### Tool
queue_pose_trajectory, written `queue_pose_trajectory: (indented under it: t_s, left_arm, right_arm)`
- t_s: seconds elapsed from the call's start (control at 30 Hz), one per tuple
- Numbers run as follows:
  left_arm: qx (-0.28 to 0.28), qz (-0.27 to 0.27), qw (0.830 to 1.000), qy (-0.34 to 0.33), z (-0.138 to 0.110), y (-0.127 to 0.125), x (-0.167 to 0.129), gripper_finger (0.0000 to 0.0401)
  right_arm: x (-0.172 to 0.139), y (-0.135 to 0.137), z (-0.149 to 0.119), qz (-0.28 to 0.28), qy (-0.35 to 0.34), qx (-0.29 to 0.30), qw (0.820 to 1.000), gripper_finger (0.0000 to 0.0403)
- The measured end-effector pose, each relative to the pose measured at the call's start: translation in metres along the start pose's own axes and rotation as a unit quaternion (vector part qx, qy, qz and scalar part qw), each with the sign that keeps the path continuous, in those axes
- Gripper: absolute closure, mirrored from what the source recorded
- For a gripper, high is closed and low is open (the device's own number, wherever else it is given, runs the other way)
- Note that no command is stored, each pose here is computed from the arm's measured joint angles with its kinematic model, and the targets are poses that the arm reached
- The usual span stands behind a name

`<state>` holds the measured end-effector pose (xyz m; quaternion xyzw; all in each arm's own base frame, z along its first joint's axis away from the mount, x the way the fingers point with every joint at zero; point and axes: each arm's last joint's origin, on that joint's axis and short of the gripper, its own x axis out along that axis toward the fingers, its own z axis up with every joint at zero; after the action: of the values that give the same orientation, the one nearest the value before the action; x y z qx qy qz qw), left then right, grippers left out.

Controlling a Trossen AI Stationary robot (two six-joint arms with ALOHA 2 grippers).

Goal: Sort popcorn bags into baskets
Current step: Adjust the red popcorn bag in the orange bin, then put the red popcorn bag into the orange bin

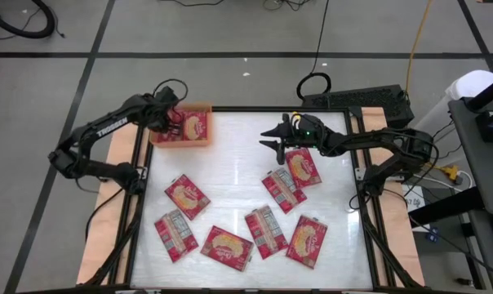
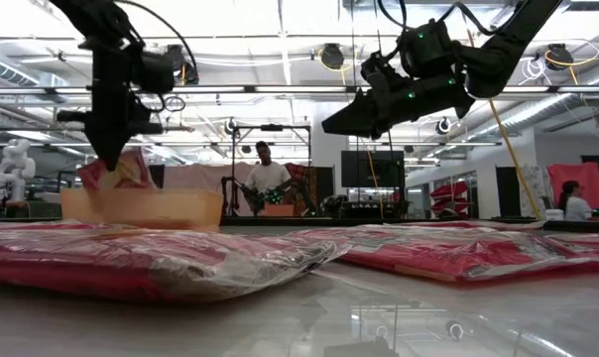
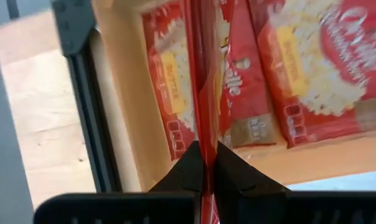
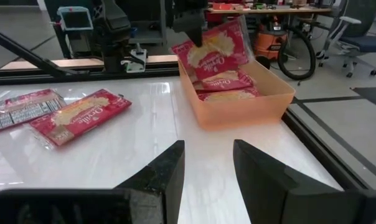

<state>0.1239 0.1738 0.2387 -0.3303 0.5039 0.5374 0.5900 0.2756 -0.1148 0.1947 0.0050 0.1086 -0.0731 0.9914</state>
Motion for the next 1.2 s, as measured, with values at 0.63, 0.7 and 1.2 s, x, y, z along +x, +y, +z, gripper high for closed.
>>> queue_pose_trajectory:
  t_s: [0.63, 0.7, 1.2]
  left_arm:
    - [-0.004, 0.018, 1.0, 0.004, 0.008, -0.004, 0.013, 0.0264]
    - [-0.008, 0.02, 1.0, -0.004, 0.009, -0.004, 0.013, 0.0252]
    - [0.014, 0.069, 0.994, -0.082, 0.027, -0.007, -0.011, 0.0242]
  right_arm:
    - [0.005, 0.028, -0.003, 0.047, 0.024, 0.002, 0.999, 0.0271]
    - [0.006, 0.03, -0.003, 0.05, 0.024, 0.007, 0.998, 0.0271]
    - [0.007, 0.04, -0.003, 0.041, 0.028, 0.024, 0.998, 0.0271]
